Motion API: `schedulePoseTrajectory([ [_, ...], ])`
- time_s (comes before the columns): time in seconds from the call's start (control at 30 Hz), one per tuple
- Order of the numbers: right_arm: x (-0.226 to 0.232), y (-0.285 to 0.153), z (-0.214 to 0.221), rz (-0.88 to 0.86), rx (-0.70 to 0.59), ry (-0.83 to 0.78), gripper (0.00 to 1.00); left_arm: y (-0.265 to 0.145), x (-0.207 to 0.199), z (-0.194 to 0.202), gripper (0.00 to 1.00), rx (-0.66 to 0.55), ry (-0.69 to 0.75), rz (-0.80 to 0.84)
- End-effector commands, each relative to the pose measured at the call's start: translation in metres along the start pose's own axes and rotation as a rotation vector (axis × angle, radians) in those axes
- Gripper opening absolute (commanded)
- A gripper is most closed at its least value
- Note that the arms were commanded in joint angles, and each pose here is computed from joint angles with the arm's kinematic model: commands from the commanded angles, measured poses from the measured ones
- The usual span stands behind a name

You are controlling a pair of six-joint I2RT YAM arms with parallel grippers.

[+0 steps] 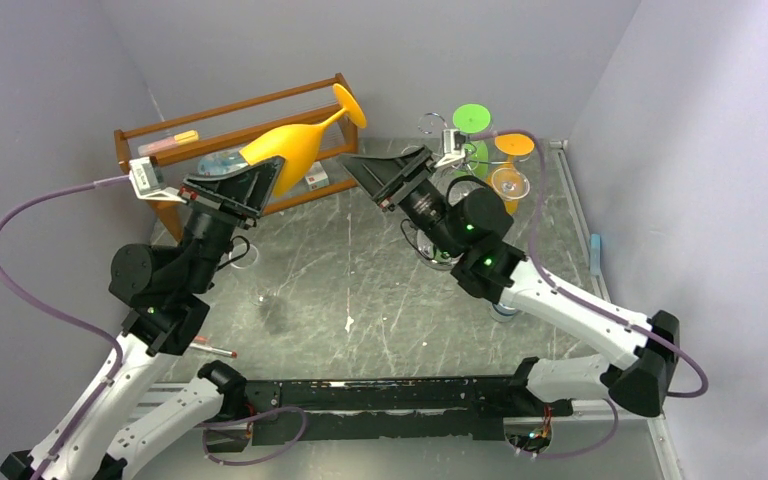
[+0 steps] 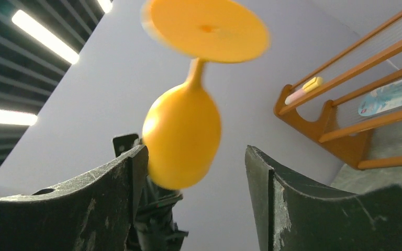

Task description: Place the wine glass upside down on the wine glass rack

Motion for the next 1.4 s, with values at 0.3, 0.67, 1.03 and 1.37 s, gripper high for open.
schedulePoseTrajectory([
  [0.3, 0.040, 0.017, -0.008, -0.176, -0.141, 0.116, 0.67, -0.013, -0.034, -0.010, 0.05, -0.067, -0.248, 0.200],
  [0.67, 0.028, 0.029, -0.014, -0.133, -0.204, 0.171, 0.45, -0.016, -0.040, -0.005, 0.05, -0.021, -0.258, 0.221],
  [1.03, 0.035, 0.036, -0.014, -0.204, -0.219, 0.178, 0.27, -0.030, -0.031, 0.005, 0.05, -0.017, -0.260, 0.228],
  [1.37, 0.040, 0.044, -0.004, -0.221, -0.165, 0.167, 0.13, -0.036, -0.034, 0.007, 0.05, 0.002, -0.214, 0.240],
])
Point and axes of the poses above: each gripper's point midway between its finger pads, its own y axis out along the fingers, its own x axis along the line the jaws close on, z = x × y, the point moved 1 cm from there along -y, back along the fingers, and after that the axes turned 11 degrees about y, right-handed, at the moved point
